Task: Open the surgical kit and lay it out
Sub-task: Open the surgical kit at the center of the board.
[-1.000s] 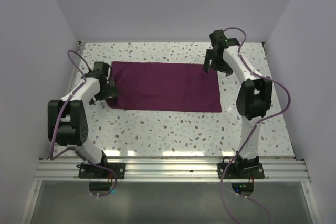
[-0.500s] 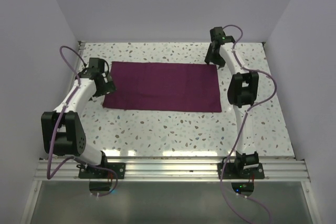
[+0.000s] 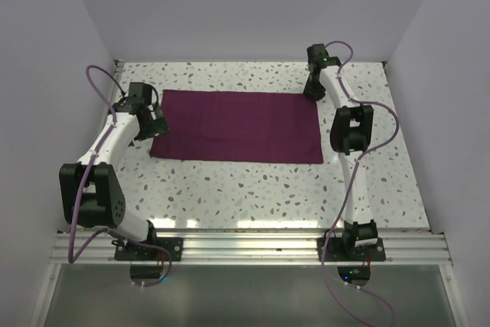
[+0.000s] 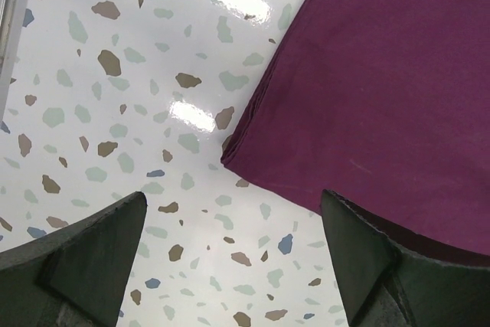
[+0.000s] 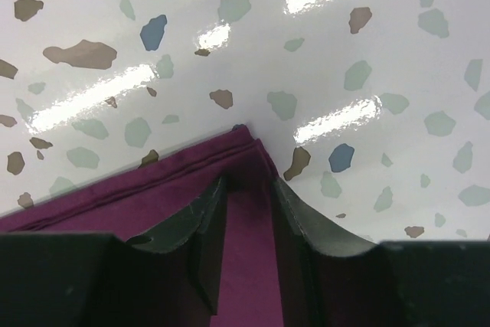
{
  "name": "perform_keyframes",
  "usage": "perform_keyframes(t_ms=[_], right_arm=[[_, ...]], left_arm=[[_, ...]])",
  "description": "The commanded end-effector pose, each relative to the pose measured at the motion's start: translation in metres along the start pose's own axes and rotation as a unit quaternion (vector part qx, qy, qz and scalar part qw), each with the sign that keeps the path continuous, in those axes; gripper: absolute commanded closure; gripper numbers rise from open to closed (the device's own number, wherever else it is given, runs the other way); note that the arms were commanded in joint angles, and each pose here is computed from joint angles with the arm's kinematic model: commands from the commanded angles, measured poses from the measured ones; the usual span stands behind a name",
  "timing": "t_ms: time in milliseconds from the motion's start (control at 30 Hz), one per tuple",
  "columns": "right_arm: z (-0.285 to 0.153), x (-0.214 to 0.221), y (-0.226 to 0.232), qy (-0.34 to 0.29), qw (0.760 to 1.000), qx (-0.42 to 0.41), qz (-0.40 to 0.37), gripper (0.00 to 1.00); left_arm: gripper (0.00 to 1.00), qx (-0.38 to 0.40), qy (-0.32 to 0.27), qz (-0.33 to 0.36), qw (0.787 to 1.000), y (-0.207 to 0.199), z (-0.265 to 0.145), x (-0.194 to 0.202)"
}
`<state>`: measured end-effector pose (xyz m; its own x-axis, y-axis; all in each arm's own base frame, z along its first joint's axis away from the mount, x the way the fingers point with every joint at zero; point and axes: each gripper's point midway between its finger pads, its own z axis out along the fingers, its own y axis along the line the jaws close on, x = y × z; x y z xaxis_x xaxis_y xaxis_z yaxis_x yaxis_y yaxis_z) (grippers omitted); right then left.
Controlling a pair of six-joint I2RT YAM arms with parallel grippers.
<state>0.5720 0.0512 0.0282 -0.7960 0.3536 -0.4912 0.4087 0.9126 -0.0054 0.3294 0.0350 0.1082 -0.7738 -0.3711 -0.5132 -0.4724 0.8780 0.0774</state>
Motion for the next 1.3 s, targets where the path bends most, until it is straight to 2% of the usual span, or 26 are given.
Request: perform_keyframes(t_ms=[0, 33, 67, 267, 567, 733, 833, 1033, 1133, 1200, 1233, 1267], right_arm=[[0.000, -0.010, 0.005, -0.015, 1.000, -0.007, 0.009, 0.68], [0.000, -0.009, 0.005, -0.015, 1.000, -0.006, 0.008, 0.70], [-0.001, -0.010, 0.004, -0.016, 1.000, -0.005, 0.008, 0.79], [-0.017, -0.023, -0.007, -0.030, 0.999, 0.004, 0.013, 1.00], [-0.052, -0.039, -0.008, -0.056, 0.998, -0.011, 0.022, 1.00], [-0.097, -0.051, 0.008, -0.087, 0.994, -0.060, 0.027, 1.00], [-0.114, -0.042, 0.024, -0.085, 0.992, -0.090, 0.012, 1.00], [-0.163, -0.001, 0.050, -0.069, 0.987, -0.141, -0.020, 1.00], [-0.192, 0.045, 0.062, -0.052, 0.984, -0.160, -0.059, 1.00], [-0.212, 0.077, 0.052, -0.035, 0.983, -0.165, -0.076, 1.00], [-0.222, 0.098, 0.056, -0.026, 0.980, -0.175, -0.093, 1.00], [-0.215, 0.134, 0.043, 0.009, 0.980, -0.164, -0.110, 1.00]], left_arm=[[0.01, -0.002, -0.010, -0.006, 1.000, -0.002, -0.004, -0.012], [0.01, -0.003, -0.007, -0.004, 1.000, -0.003, -0.002, -0.011], [0.01, -0.002, -0.007, -0.005, 1.000, -0.004, -0.001, -0.011], [0.01, 0.008, -0.004, -0.006, 1.000, -0.011, 0.005, -0.013], [0.00, 0.016, -0.020, -0.003, 1.000, -0.016, 0.002, -0.027], [0.00, 0.022, -0.049, -0.009, 0.999, -0.014, -0.014, -0.042], [0.00, 0.033, -0.071, -0.015, 0.997, -0.015, -0.027, -0.053], [0.00, 0.058, -0.097, -0.022, 0.993, -0.018, -0.047, -0.066], [0.00, 0.062, -0.113, -0.031, 0.991, -0.016, -0.058, -0.071], [0.00, 0.064, -0.133, -0.041, 0.988, -0.012, -0.070, -0.077], [0.00, 0.064, -0.138, -0.047, 0.987, -0.011, -0.073, -0.079], [0.00, 0.063, -0.145, -0.052, 0.986, -0.009, -0.077, -0.081]])
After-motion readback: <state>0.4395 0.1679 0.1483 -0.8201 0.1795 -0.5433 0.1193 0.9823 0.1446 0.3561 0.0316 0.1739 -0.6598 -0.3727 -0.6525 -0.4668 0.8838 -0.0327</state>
